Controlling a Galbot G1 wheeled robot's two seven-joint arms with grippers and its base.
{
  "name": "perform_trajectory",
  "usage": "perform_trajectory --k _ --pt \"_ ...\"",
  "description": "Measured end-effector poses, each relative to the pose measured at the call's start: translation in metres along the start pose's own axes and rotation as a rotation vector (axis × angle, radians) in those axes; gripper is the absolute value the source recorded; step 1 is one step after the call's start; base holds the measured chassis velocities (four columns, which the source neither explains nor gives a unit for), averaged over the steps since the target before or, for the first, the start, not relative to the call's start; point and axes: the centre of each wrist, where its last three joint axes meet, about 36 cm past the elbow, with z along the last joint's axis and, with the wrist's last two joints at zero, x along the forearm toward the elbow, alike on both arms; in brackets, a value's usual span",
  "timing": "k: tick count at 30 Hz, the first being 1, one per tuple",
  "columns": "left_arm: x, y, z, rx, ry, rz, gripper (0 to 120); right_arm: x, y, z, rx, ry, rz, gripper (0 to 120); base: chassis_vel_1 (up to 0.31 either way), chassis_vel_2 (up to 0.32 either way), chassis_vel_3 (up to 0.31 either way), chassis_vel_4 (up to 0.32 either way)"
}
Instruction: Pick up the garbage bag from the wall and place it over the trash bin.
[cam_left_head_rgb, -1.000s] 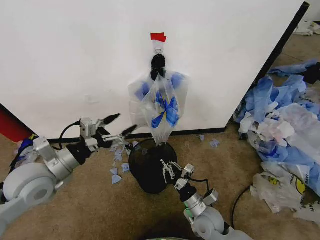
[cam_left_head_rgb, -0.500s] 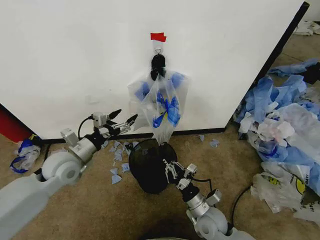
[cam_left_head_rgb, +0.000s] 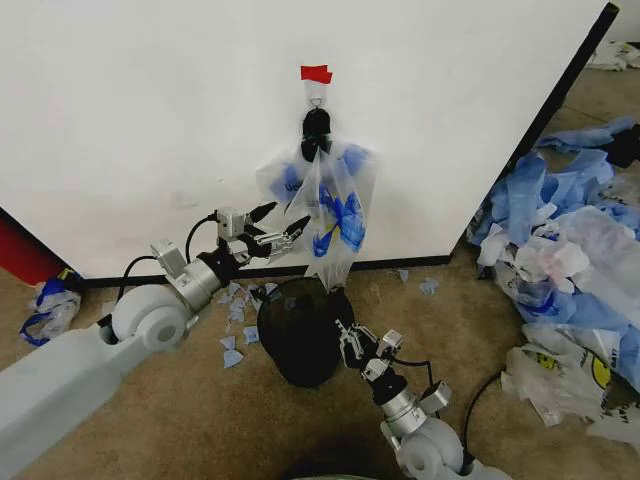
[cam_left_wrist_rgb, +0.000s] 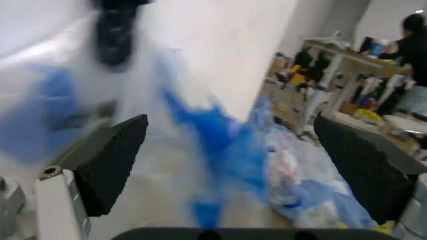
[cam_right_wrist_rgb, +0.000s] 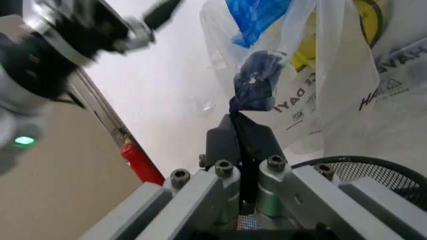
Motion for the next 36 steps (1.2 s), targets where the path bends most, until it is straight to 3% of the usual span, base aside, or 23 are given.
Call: perform_trajectory --k 5,11,21,36 --pt "0.003 -0.03 -0.01 0.044 -0.003 0.065 98 -0.001 -0.002 0.0 0.005 0.001 0.0 0 0.0 0.0 0.0 0.0" --pt "-0.003 -0.039 -0.002 0.127 -0.001 0.11 98 0.001 -0.003 0.0 0.008 0.006 0.002 0 0.0 0.0 0.0 0.0" --pt "-0.032 -0.024 0.034 0.174 0.042 0.134 97 0.005 -0.007 -0.003 0.018 0.0 0.022 0 0.0 0.0 0.0 0.0" --pt "-0.039 0.004 0.053 0.161 0.058 0.111 97 0.008 -0.007 -0.003 0.019 -0.004 0.03 0 0.0 0.0 0.0 0.0"
